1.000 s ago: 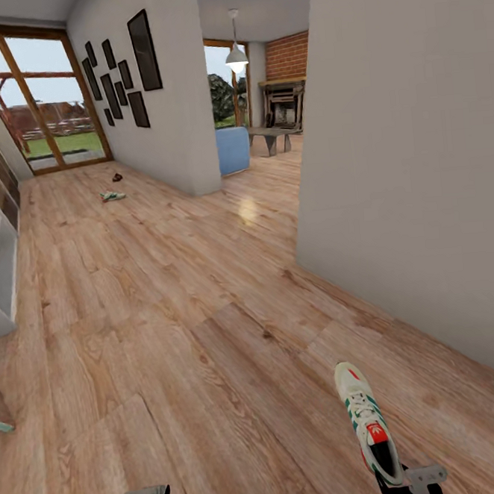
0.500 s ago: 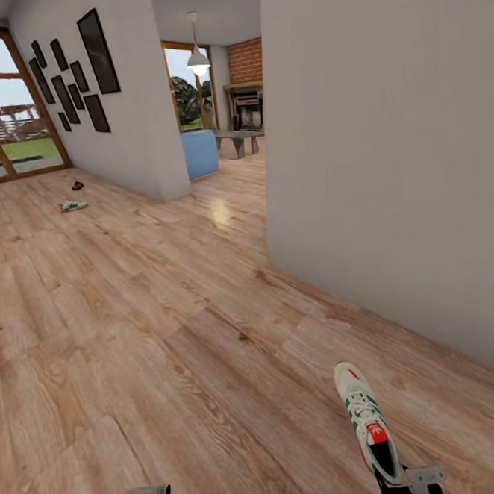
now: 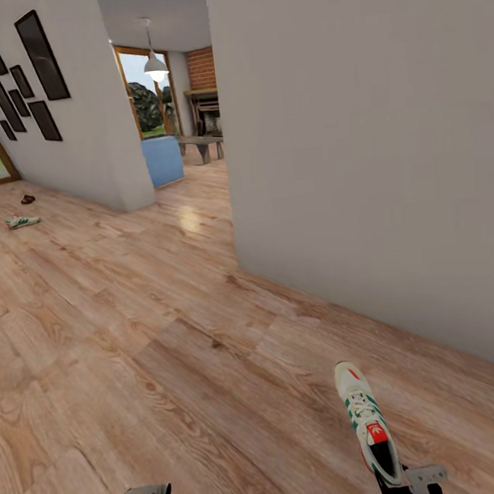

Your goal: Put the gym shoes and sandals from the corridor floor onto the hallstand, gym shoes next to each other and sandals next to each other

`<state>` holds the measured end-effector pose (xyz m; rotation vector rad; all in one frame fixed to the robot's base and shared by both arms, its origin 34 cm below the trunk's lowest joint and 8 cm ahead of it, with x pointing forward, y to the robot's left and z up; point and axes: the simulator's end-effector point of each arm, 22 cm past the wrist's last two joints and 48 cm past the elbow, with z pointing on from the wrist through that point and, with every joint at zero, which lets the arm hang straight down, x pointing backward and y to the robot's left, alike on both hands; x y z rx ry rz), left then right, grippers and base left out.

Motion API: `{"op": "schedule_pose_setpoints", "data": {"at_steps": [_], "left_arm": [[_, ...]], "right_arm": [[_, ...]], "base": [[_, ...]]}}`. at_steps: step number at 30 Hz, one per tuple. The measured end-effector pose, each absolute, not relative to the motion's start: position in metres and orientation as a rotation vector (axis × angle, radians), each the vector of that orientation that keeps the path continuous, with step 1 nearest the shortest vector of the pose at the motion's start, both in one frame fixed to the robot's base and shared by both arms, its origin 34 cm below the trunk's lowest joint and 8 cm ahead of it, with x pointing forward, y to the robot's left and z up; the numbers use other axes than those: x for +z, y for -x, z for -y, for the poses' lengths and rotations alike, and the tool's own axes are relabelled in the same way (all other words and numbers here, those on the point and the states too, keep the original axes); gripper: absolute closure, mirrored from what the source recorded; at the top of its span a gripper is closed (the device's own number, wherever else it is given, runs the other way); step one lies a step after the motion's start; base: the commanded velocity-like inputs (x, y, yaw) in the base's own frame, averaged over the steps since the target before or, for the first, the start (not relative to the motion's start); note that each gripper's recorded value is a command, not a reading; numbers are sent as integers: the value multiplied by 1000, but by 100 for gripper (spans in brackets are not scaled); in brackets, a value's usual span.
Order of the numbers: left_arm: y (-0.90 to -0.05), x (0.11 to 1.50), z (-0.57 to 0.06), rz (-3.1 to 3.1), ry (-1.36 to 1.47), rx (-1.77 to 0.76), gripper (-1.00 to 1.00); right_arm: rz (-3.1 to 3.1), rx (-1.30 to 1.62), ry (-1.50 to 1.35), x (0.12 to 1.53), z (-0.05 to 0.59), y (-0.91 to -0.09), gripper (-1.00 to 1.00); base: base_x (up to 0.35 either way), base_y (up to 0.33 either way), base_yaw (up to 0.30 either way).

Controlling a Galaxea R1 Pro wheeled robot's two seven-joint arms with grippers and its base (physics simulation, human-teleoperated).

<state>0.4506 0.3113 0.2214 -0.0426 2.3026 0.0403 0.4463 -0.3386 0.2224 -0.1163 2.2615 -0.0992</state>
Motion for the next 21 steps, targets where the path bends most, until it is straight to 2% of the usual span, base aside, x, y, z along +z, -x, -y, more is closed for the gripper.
{"op": "schedule_pose_setpoints", "data": {"at_steps": [21], "left_arm": [[-458, 231, -311, -2277, 44, 40, -100]], "right_arm": [[-2238, -100, 115, 232, 338, -452, 100]], "base": [[6, 6, -300]]}}
